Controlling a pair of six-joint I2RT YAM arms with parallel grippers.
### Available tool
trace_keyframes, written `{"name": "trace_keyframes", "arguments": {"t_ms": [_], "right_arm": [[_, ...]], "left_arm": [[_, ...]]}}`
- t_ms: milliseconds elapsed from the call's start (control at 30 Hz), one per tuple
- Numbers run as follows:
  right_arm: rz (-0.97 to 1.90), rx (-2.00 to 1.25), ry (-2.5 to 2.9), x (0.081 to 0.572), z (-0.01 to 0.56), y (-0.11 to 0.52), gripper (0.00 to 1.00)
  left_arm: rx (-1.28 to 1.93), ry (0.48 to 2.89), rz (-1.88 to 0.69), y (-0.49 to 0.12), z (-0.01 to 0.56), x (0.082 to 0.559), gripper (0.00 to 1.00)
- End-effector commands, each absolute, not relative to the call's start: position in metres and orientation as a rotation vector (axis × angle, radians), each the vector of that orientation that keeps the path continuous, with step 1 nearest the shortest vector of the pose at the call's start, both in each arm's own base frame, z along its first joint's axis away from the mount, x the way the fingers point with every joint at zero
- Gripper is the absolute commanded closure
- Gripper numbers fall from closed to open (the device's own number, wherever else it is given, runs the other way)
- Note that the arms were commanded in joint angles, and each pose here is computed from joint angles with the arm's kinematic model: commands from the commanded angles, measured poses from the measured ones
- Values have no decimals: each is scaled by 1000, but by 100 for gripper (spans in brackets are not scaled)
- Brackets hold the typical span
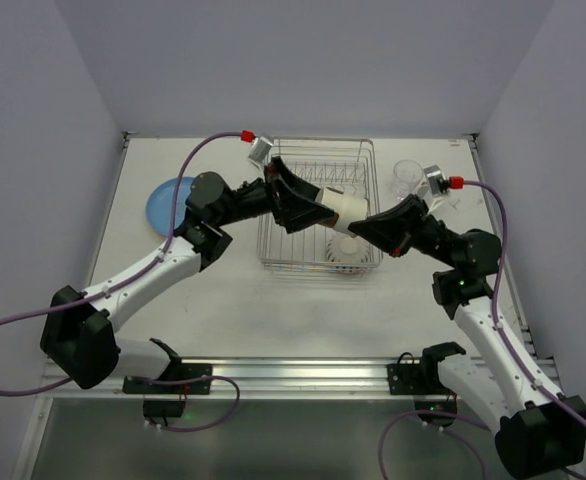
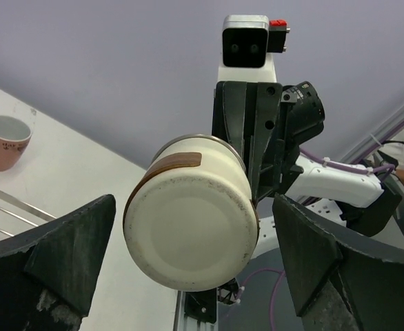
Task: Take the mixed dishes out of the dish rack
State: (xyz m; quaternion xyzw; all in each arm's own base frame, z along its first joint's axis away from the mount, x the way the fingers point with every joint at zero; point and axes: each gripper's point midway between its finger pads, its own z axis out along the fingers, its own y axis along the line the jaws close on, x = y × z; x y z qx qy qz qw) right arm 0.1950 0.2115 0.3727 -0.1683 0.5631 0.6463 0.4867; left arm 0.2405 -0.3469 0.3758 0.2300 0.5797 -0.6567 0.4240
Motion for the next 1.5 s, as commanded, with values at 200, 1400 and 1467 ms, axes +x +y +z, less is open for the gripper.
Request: {"name": "trace_keyframes", "arguments": {"t_ms": [200,1400,1467], "right_arm": [[1380,-353,1409,211,382,202,100],[215,266,2117,326,250,68,100],[191,270,2141,330,242,67,100]], "left_arm": [[588,1395,-1508,-329,401,245,0],[379,1760,-753,-247,253,318,0],[373,1743,-694,-238,240,321,0]]}}
